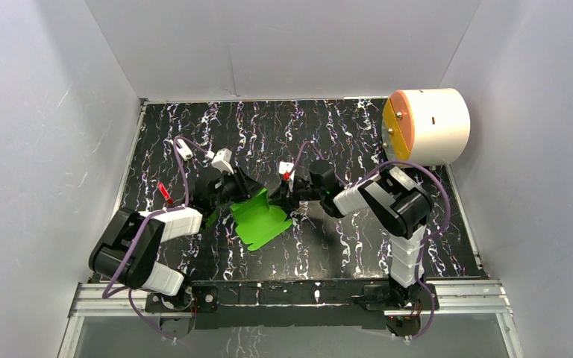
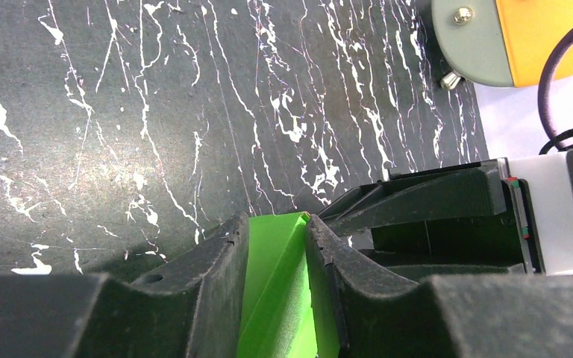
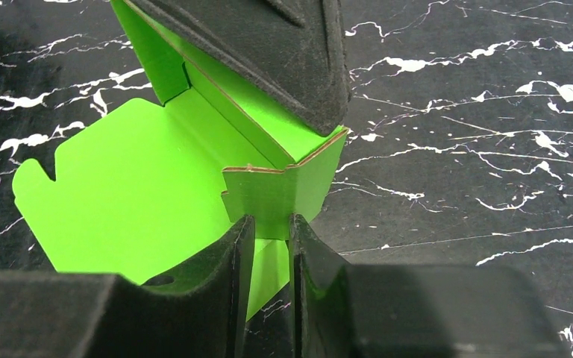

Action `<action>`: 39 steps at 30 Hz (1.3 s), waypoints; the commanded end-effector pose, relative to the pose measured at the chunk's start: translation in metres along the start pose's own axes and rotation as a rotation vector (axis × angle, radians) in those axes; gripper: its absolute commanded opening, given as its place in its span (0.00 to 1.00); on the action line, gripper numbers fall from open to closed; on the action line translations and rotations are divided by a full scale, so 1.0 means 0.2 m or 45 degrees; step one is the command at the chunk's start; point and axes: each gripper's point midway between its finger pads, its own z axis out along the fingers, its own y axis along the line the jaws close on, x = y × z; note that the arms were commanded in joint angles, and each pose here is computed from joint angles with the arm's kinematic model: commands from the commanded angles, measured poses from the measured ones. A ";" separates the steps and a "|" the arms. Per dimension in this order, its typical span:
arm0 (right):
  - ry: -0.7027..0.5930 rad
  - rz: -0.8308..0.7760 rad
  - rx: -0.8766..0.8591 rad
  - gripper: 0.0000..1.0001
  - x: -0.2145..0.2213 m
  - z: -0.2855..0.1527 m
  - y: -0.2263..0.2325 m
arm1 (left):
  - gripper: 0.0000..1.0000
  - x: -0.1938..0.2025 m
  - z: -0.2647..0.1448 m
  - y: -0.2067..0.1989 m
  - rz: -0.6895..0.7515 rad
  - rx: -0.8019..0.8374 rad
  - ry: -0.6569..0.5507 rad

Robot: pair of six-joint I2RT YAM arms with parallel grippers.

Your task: Fold the paper box

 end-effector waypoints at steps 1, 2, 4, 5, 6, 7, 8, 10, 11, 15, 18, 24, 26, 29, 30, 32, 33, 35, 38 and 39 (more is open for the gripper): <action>-0.131 -0.098 0.064 0.30 -0.13 0.05 -0.06 | 0.31 0.18 -0.01 0.08 -0.022 -0.060 0.136; -0.133 -0.097 0.061 0.29 -0.13 0.06 -0.06 | 0.30 0.18 -0.01 0.08 -0.024 -0.056 0.141; -0.134 -0.092 0.054 0.28 -0.13 0.07 -0.06 | 0.30 0.19 -0.01 0.07 -0.026 -0.047 0.151; -0.134 -0.093 0.054 0.27 -0.13 0.08 -0.06 | 0.29 0.20 0.00 0.07 -0.028 -0.044 0.155; -0.135 -0.094 0.056 0.26 -0.13 0.08 -0.06 | 0.29 0.20 0.00 0.06 -0.029 -0.038 0.160; -0.137 -0.098 0.066 0.26 -0.13 0.08 -0.07 | 0.28 0.21 0.00 0.06 -0.032 -0.035 0.163; -0.137 -0.098 0.077 0.26 -0.12 0.09 -0.08 | 0.28 0.21 0.00 0.06 -0.034 -0.032 0.165; -0.148 -0.114 0.119 0.25 -0.13 0.08 -0.10 | 0.28 0.22 0.00 0.06 -0.038 -0.027 0.173; -0.157 -0.122 0.145 0.25 -0.14 0.08 -0.11 | 0.27 0.22 0.01 0.06 -0.040 -0.023 0.179; -0.177 -0.147 0.253 0.26 -0.15 0.07 -0.18 | 0.27 0.23 0.01 0.04 -0.059 -0.006 0.188; -0.191 -0.160 0.274 0.29 -0.15 0.08 -0.20 | 0.26 0.24 0.00 0.04 -0.074 0.007 0.196; -0.217 -0.183 0.211 0.30 -0.18 0.11 -0.16 | 0.25 0.25 0.00 0.02 -0.103 0.033 0.201; -0.220 -0.187 0.209 0.30 -0.18 0.12 -0.16 | 0.24 0.25 0.00 0.00 -0.116 0.051 0.206; -0.226 -0.189 0.210 0.27 -0.19 0.12 -0.17 | 0.24 0.26 0.00 -0.03 -0.141 0.093 0.225; -0.230 -0.191 0.212 0.26 -0.20 0.13 -0.17 | 0.24 0.26 0.00 -0.04 -0.153 0.104 0.231; -0.236 -0.194 0.219 0.25 -0.21 0.13 -0.17 | 0.26 0.27 0.00 -0.06 -0.174 0.127 0.240; -0.239 -0.194 0.224 0.24 -0.22 0.13 -0.18 | 0.27 0.27 0.00 -0.06 -0.180 0.135 0.243; -0.241 -0.193 0.226 0.20 -0.22 0.13 -0.18 | 0.28 0.27 0.00 -0.07 -0.186 0.144 0.246; -0.239 -0.178 0.234 0.15 -0.22 0.12 -0.18 | 0.31 0.27 0.00 -0.09 -0.196 0.158 0.254; -0.238 -0.174 0.236 0.14 -0.22 0.12 -0.18 | 0.32 0.27 0.00 -0.09 -0.199 0.165 0.256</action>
